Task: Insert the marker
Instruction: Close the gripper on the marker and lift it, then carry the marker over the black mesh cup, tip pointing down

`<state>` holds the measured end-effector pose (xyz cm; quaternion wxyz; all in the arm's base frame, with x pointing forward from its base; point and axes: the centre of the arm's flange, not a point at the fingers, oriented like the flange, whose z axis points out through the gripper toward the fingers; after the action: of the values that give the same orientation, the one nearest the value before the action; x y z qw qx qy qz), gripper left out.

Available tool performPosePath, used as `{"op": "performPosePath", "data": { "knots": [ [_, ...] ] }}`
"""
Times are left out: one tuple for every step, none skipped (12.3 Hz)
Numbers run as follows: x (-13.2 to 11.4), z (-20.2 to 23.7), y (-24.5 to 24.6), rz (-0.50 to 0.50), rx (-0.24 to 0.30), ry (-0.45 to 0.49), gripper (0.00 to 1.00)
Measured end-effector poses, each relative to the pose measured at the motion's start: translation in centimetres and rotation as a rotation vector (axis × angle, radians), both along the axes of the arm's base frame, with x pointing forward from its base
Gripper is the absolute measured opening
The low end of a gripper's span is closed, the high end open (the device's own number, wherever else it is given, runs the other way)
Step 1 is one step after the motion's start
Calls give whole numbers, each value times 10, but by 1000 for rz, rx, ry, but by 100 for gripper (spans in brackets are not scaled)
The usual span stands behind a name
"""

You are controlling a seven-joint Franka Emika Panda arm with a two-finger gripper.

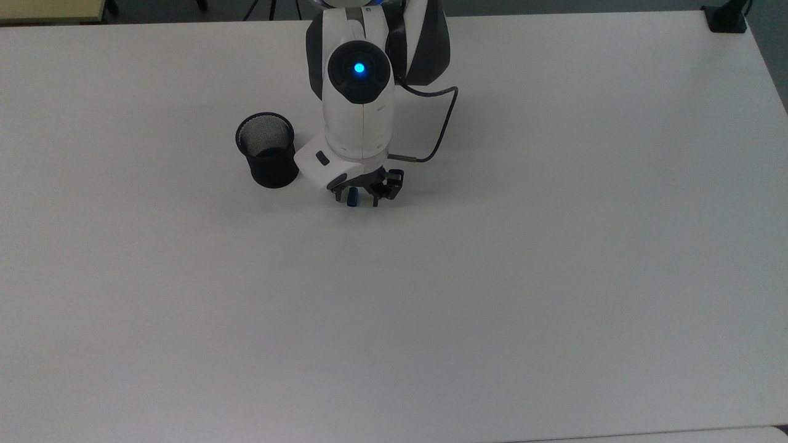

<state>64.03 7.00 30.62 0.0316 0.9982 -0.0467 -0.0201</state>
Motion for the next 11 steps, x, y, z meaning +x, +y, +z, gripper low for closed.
{"op": "performPosePath", "data": {
  "knots": [
    [1,-1,0,0,1,-4,58],
    [2,0,0,-10,2,-14,44],
    [2,0,1,-22,2,-18,26],
    [2,1,1,-27,2,-21,19],
    [2,1,1,-32,2,-21,19],
    [2,1,1,-34,2,-22,19],
    [4,7,0,-37,4,-36,19],
    [7,21,0,-39,7,-65,19],
    [9,52,0,-40,13,-123,19],
    [8,93,0,-42,19,-185,19],
    [2,139,-5,-49,24,-255,19]
  ]
}}
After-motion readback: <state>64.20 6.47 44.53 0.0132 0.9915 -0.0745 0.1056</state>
